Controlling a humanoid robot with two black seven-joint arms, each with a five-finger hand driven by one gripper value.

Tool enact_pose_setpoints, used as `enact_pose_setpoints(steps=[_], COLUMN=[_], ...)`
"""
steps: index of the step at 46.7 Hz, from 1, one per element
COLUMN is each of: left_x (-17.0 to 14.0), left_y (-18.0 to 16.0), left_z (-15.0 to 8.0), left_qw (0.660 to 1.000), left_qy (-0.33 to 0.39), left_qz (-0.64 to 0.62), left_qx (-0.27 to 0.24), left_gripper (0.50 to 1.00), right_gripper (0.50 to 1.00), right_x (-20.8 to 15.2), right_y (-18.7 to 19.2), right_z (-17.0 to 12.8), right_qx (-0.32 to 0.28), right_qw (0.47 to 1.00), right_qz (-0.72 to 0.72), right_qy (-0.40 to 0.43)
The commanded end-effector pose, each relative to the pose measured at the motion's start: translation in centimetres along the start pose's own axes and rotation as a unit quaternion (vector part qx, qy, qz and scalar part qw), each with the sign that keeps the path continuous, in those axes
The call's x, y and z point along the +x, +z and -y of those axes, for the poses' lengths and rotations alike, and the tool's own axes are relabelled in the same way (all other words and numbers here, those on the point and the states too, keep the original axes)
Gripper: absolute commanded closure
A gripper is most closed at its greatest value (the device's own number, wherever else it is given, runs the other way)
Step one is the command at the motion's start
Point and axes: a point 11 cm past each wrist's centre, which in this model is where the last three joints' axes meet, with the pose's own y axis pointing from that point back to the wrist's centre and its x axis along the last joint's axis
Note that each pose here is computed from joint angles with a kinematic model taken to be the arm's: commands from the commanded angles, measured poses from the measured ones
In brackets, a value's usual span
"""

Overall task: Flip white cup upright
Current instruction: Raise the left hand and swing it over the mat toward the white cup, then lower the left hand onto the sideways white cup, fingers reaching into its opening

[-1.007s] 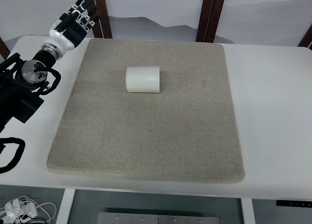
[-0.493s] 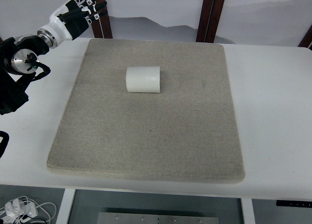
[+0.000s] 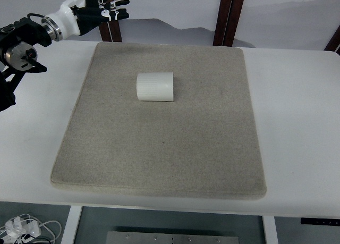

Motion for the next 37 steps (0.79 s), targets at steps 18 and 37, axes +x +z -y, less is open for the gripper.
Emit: enact_pose_setpoints(steps=[18,37], left_x=[-4.4,-4.6], left_y=[0.8,-1.4], left_z=[0.7,-0.3], left_qw=[0.970,0.917], left_qy=[-0.076,-0.118], left_qz=[0.225,0.359], left_qx=[0.048,0.126], left_gripper=[0.501,0.501], right_gripper=[0.548,0.548], right_x=[0.1,0.0], right_y=[0.0,0.0], right_z=[0.0,0.0], right_qx=[0.000,0.000], right_qw=[1.000,1.000], right_qz=[0.000,0.000], right_qy=[0.001,0.000])
